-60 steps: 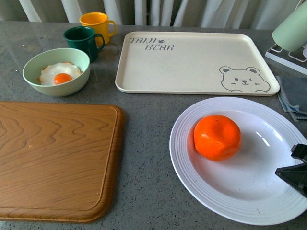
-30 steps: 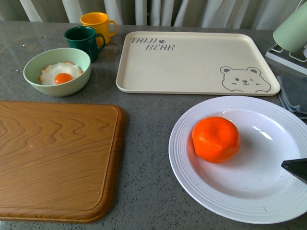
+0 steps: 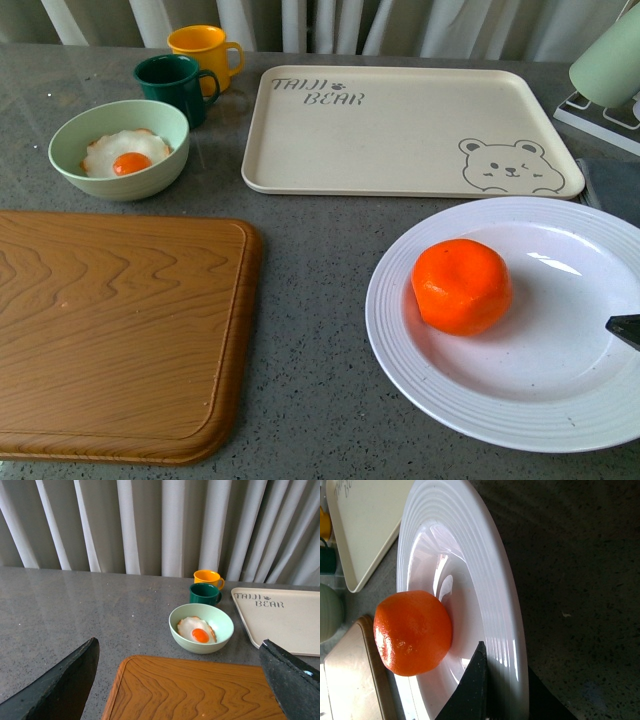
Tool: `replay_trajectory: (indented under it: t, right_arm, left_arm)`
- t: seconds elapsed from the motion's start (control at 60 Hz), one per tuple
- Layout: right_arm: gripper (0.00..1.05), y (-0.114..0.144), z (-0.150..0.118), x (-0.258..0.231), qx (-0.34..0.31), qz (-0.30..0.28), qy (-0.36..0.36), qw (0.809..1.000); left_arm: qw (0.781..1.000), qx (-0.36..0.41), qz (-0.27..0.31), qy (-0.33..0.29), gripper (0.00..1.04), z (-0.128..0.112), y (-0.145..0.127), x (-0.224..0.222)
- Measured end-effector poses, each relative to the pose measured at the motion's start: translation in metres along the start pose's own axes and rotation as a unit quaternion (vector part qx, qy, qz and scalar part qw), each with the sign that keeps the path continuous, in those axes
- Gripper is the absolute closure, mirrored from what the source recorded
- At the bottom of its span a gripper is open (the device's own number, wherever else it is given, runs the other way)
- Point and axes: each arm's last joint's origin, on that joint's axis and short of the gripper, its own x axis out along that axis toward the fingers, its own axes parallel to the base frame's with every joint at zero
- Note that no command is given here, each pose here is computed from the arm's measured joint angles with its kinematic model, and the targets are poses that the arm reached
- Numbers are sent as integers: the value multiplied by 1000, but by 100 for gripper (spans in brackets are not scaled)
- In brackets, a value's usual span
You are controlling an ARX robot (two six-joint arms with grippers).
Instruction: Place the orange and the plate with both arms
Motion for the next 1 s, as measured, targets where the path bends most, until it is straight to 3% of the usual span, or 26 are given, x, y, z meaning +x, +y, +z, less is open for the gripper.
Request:
replay_trajectory:
  t: [0.617,1.001]
  right_arm:
    - [101,26,18,-7,18,81,-36,996]
    - [101,73,56,62,45,142,-41,988]
  left_arm:
    - [1000,0,0,0,9,0,0,0]
    - [1000,0,0,0,9,0,0,0]
